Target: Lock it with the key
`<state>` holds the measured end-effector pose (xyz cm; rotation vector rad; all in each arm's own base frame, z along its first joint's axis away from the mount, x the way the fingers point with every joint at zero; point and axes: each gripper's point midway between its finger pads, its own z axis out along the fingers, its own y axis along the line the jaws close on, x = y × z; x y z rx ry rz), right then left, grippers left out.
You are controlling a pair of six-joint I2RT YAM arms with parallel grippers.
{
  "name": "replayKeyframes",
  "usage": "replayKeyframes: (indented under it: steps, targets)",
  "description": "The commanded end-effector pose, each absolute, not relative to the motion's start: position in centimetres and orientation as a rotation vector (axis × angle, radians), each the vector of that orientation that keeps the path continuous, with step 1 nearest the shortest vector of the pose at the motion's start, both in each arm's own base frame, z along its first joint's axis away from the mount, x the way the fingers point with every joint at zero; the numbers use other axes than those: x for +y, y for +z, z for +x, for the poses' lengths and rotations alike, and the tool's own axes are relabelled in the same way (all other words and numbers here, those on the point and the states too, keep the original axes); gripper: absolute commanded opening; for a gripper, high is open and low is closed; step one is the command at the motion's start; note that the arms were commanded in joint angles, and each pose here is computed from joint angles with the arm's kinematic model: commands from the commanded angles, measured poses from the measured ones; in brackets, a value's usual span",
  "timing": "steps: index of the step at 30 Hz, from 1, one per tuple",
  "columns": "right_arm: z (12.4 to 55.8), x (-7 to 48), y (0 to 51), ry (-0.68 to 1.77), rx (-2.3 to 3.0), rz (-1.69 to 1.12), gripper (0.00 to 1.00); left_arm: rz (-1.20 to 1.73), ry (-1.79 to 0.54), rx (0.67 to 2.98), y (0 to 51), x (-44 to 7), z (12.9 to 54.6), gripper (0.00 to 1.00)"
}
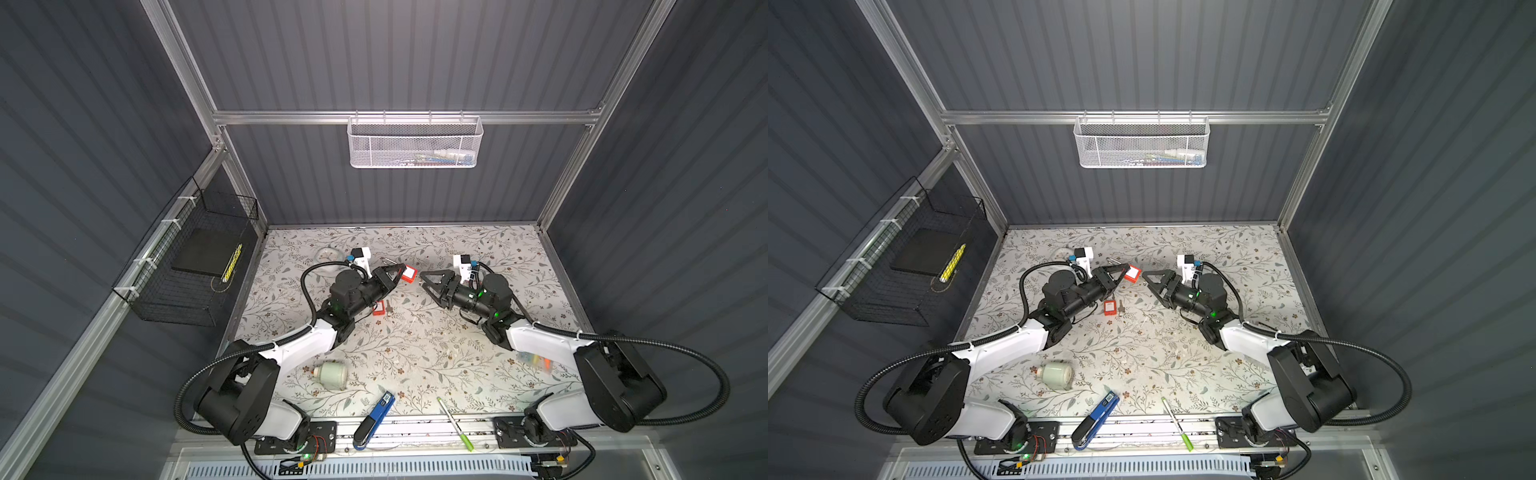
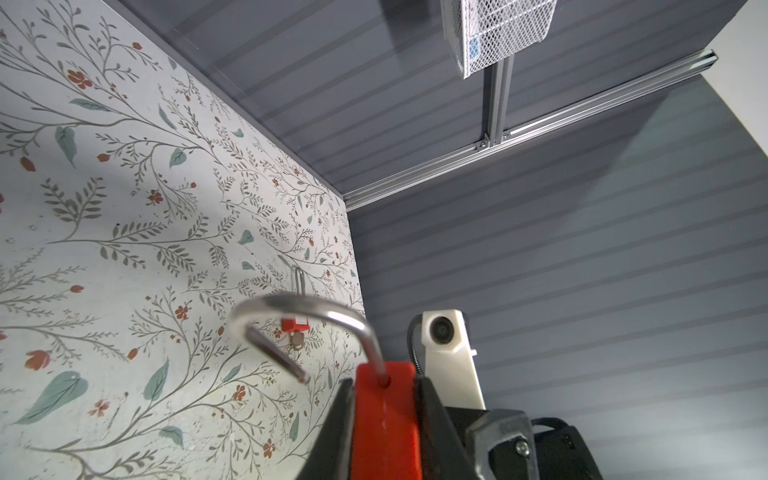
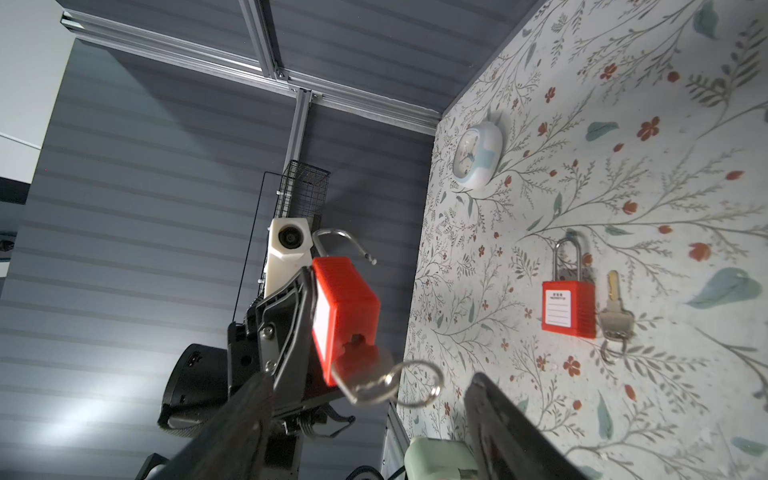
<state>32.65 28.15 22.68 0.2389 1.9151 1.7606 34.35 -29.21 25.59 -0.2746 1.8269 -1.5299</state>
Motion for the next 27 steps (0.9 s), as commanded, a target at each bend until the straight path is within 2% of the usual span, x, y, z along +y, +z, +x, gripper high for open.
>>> replayKeyframes:
  steps: [1, 6, 20, 23, 26, 27]
  targets:
    - [32.8, 29.5, 25.7, 1.867, 1.805, 0.146, 0.73, -0.238, -1.602, 1.735, 28.2, -29.4, 34.2, 0.00]
    - [32.9, 30.8, 26.7, 1.946, 1.747, 0.102, 0.62, -0.238, -1.601, 1.738, 28.1, -29.4, 34.2, 0.00]
    - [32.7, 31.2, 27.7, 2.001, 1.679, 0.080, 0.21, -0.237, -1.595, 1.759, 27.4, -29.4, 33.9, 0.01]
    - [32.7, 31.2, 27.9, 1.998, 1.676, 0.074, 0.14, -0.241, -1.578, 1.765, 27.2, -29.1, 33.8, 0.22]
    - [32.6, 31.1, 28.2, 1.996, 1.670, 0.068, 0.10, -0.232, -1.551, 1.772, 27.3, -28.8, 33.8, 0.52]
    - [32.5, 31.0, 28.2, 1.993, 1.670, 0.069, 0.09, -0.226, -1.540, 1.776, 27.3, -28.7, 33.7, 0.57]
